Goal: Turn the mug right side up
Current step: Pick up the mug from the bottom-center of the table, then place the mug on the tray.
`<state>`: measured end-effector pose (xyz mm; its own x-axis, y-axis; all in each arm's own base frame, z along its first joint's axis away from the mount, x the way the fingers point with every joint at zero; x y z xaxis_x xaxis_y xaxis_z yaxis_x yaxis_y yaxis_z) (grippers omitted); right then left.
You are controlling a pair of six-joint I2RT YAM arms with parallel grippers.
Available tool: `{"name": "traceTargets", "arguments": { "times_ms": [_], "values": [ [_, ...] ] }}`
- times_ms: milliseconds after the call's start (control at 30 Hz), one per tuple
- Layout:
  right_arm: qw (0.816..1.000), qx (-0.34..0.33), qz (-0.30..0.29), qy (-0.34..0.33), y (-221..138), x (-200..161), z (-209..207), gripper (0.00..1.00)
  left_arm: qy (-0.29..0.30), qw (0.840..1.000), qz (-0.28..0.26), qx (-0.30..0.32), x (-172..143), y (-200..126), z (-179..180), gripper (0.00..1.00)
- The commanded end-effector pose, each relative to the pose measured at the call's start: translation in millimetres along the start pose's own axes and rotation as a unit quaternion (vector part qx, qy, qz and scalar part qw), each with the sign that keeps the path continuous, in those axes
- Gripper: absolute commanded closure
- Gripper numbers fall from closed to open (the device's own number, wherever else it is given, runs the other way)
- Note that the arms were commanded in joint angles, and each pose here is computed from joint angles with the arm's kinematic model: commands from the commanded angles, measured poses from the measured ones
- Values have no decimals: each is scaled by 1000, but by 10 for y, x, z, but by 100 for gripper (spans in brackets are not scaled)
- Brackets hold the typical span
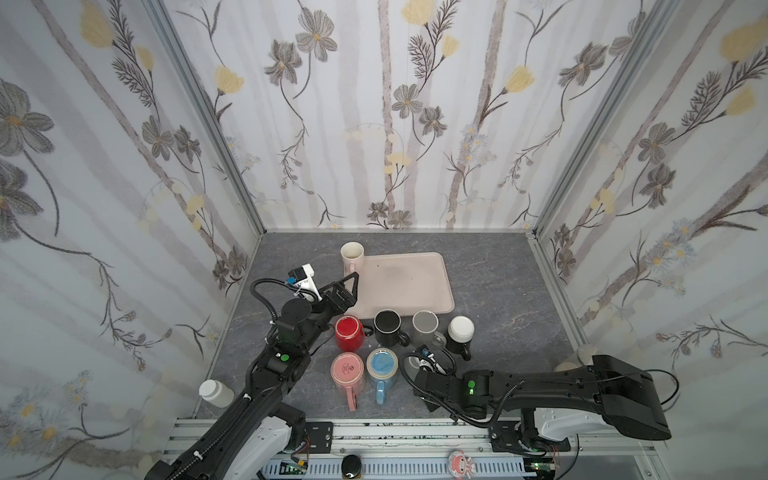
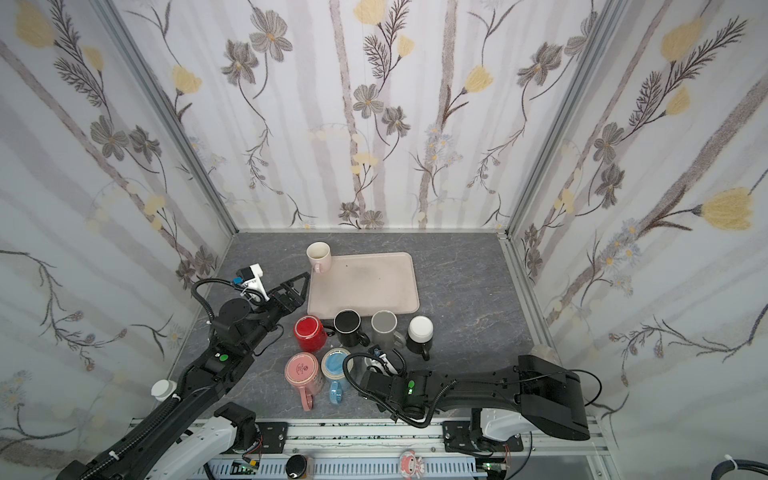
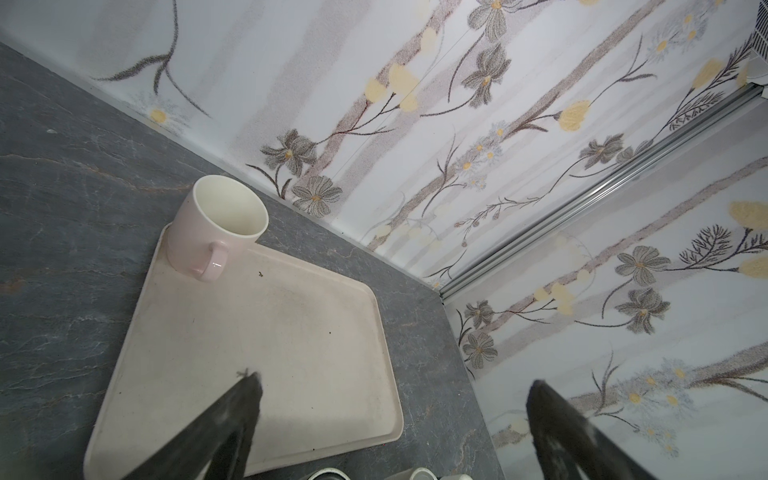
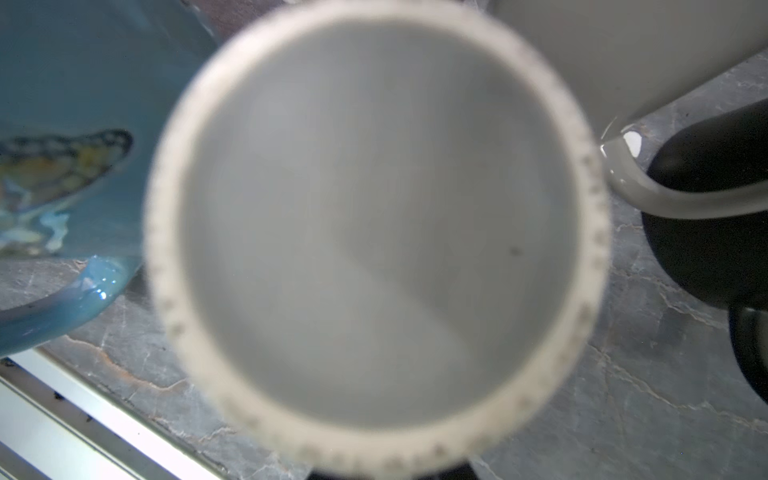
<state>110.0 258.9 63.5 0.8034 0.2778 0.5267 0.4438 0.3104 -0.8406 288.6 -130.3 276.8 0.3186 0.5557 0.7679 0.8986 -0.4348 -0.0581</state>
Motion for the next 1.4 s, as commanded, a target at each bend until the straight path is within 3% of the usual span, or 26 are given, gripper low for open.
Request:
{"name": "traceTargets", "arguments": {
  "times_ms": [0,100,233,567,733,867,1000,1167,1367],
  "values": [
    [1000,-5,-4,1,-12,2,-24,85,-8,1000,-4,-10,19,6,-37,0],
    [1000,-5,-3,1,-21,-9,-40,88,-9,1000,-4,-12,18,11,-41,0],
    [1000,0,-8,5,-57,-8,-63,100,-11,1000,-4,-19,18,21,-65,0],
    [994,82,-66,20,-528,205,99,100,-24,997,-6,-76,52,49,-254,0],
    [980,110,-155,56,-999,705,56,100,-16,994,-14,-104,120,47,-373,0],
    [966,133,-208,70,-1176,1241,-39,100,-9,990,-31,-135,191,-2,-486,0],
    [929,184,-307,96,-1483,2053,-73,100,-6,987,-20,-158,208,26,-591,0],
    [869,267,-401,113,-1791,2879,-128,100,-18,974,-9,-225,258,47,-839,0],
    [780,410,-458,113,-2168,3288,40,100,-9,957,-13,-288,375,-5,-1104,4]
  ]
}}
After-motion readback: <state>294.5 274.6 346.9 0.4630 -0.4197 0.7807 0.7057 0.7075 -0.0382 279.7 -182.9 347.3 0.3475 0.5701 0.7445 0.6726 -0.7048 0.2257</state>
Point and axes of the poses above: each gripper's point midway between its finger pads, its own y axis out along the fingers, its own z axis along the line the jaws close on, x = y × z, the point moved 2 cm from there along -y, back along the fingers, and after that the axes turned 9 degrees about y, right-handed, at the moved point
